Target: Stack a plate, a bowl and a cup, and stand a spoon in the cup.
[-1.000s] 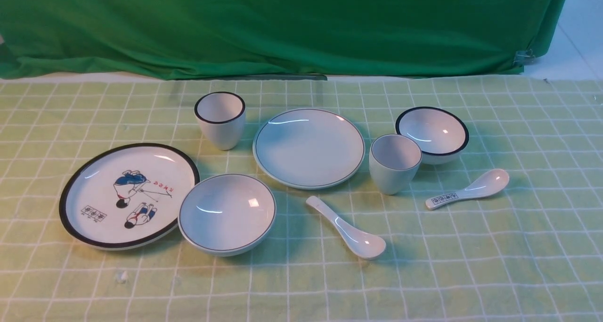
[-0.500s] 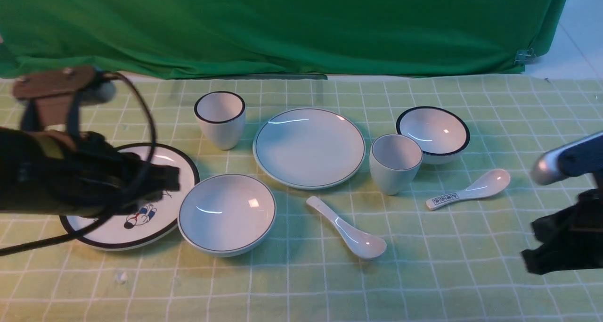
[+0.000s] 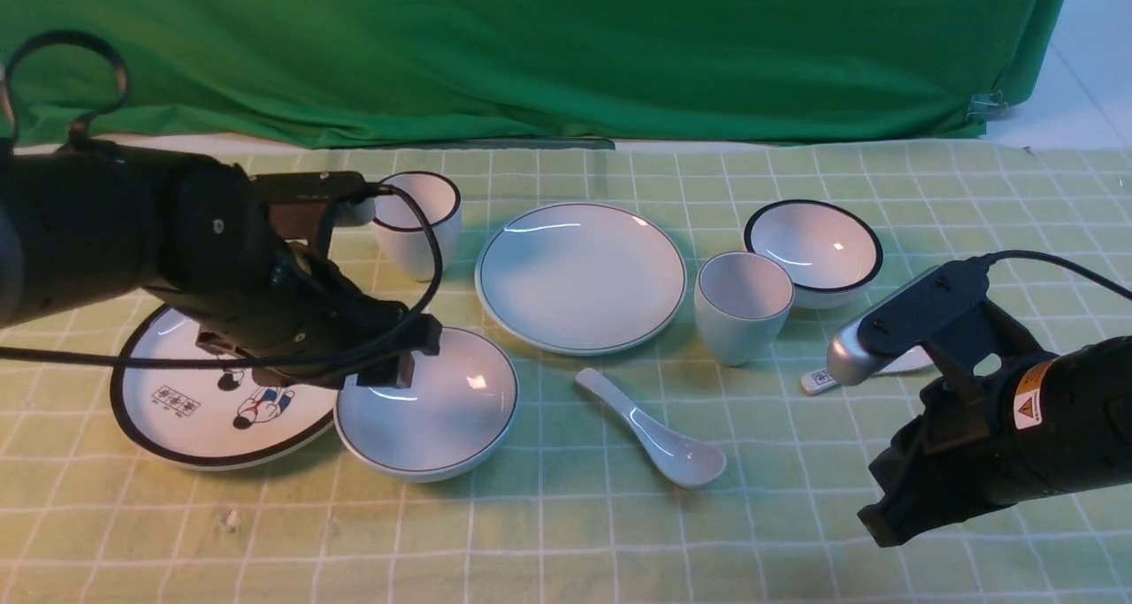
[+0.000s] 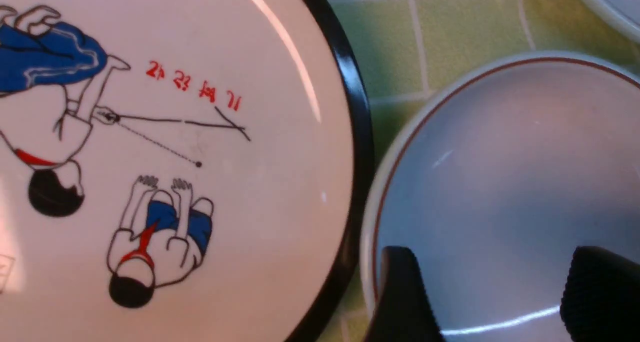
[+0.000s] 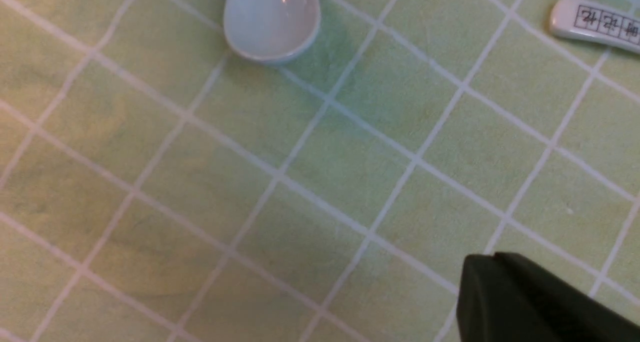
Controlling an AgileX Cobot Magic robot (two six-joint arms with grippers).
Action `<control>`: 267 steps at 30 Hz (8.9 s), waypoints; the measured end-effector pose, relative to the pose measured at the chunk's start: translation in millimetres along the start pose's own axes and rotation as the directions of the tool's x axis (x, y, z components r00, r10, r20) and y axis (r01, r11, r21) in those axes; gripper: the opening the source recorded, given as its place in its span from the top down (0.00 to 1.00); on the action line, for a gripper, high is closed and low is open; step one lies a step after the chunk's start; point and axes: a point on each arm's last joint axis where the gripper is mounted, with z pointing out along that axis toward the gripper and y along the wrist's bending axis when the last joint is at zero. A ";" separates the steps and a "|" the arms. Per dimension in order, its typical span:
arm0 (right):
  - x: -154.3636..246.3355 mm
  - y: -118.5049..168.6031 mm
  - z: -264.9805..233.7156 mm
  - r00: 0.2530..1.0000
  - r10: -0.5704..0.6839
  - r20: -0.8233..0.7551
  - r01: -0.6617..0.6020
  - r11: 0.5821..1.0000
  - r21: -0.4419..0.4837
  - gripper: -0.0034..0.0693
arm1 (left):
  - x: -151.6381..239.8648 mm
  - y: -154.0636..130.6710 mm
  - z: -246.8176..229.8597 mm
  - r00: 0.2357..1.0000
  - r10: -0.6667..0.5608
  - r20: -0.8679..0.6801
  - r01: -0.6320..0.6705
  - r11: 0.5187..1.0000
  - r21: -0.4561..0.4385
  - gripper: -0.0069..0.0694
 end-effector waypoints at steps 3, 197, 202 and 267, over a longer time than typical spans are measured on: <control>0.1 0.0 0.0 1.000 0.000 -0.001 0.000 1.000 0.000 0.90 | -1.2 2.5 2.7 1.000 -0.012 0.004 0.012 1.000 -0.029 0.35; -192.0 94.0 3.7 0.864 -0.322 0.387 0.362 0.932 -0.033 0.74 | 159.4 22.9 -171.0 0.681 0.214 0.701 -0.294 0.956 -0.006 0.89; -224.2 72.3 -25.1 0.555 -0.234 0.798 0.209 0.968 0.138 0.84 | 159.3 23.0 -171.0 0.680 0.218 0.701 -0.296 0.955 -0.009 0.89; 70.5 8.2 -119.6 0.658 -0.199 0.726 0.018 0.968 0.250 0.92 | 158.6 25.1 -171.2 0.659 0.278 0.699 -0.323 0.944 -0.071 0.89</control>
